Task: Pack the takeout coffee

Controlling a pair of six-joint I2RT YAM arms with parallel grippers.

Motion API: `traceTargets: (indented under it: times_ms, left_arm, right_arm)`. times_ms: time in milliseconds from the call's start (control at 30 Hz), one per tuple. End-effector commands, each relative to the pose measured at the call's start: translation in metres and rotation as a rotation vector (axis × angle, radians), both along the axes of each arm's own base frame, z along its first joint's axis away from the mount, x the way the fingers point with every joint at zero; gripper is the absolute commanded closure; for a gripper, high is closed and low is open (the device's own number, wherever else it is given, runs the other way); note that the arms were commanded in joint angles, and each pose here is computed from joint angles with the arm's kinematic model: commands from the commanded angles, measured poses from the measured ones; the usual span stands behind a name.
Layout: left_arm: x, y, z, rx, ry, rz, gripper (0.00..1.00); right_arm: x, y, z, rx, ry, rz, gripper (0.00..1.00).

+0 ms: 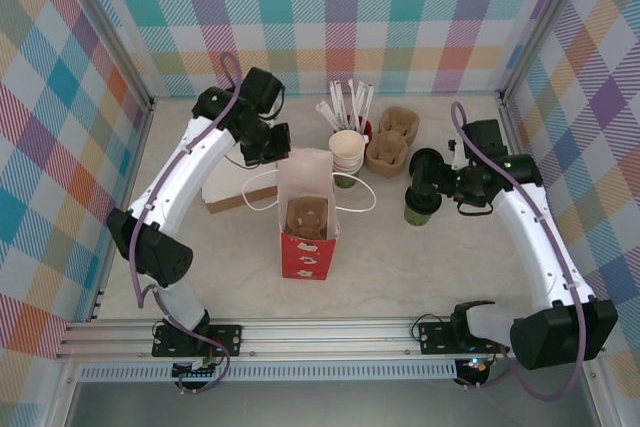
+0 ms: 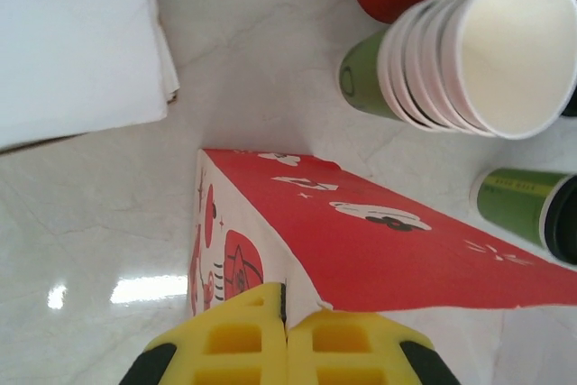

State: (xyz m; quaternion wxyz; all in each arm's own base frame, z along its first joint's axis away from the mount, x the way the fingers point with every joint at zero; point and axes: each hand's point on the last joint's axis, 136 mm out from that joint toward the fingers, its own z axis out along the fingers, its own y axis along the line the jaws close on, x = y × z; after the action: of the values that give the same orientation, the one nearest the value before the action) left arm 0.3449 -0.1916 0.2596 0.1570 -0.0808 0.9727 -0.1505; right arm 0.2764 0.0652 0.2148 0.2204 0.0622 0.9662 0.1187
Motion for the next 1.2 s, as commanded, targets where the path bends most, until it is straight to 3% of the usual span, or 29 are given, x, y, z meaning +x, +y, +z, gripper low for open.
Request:
traceTargets:
  times_ms: [0, 233, 433, 600, 733, 967, 1167]
  left_arm:
    - [0.005, 0.009, 0.017, -0.117, -0.052, 0.135, 1.00]
    - [0.012, 0.035, 0.023, -0.191, -0.123, 0.310, 1.00]
    - [0.008, 0.039, 0.010, -0.216, -0.093, 0.321, 0.98]
    - [0.003, 0.046, 0.003, -0.195, -0.089, 0.336, 0.79]
    - [0.000, 0.052, 0.015, -0.186, -0.134, 0.332, 0.56]
    - [-0.015, 0.062, 0.037, -0.128, -0.193, 0.255, 0.38]
    - [-0.031, 0.076, 0.044, -0.082, -0.231, 0.238, 0.31]
  right_arm:
    - [0.003, -0.003, -0.010, -0.007, 0.033, -0.025, 0.00]
    - [0.002, -0.011, -0.039, -0.079, 0.158, -0.028, 0.00]
    - [0.002, -0.004, -0.064, -0.062, 0.253, -0.009, 0.00]
    - [-0.001, 0.004, -0.084, -0.070, 0.312, 0.018, 0.00]
    - [0.001, 0.011, -0.097, -0.074, 0.334, 0.031, 0.00]
    - [0.019, 0.018, -0.114, -0.099, 0.344, 0.041, 0.00]
    - [0.033, 0.015, -0.126, -0.136, 0.357, 0.034, 0.00]
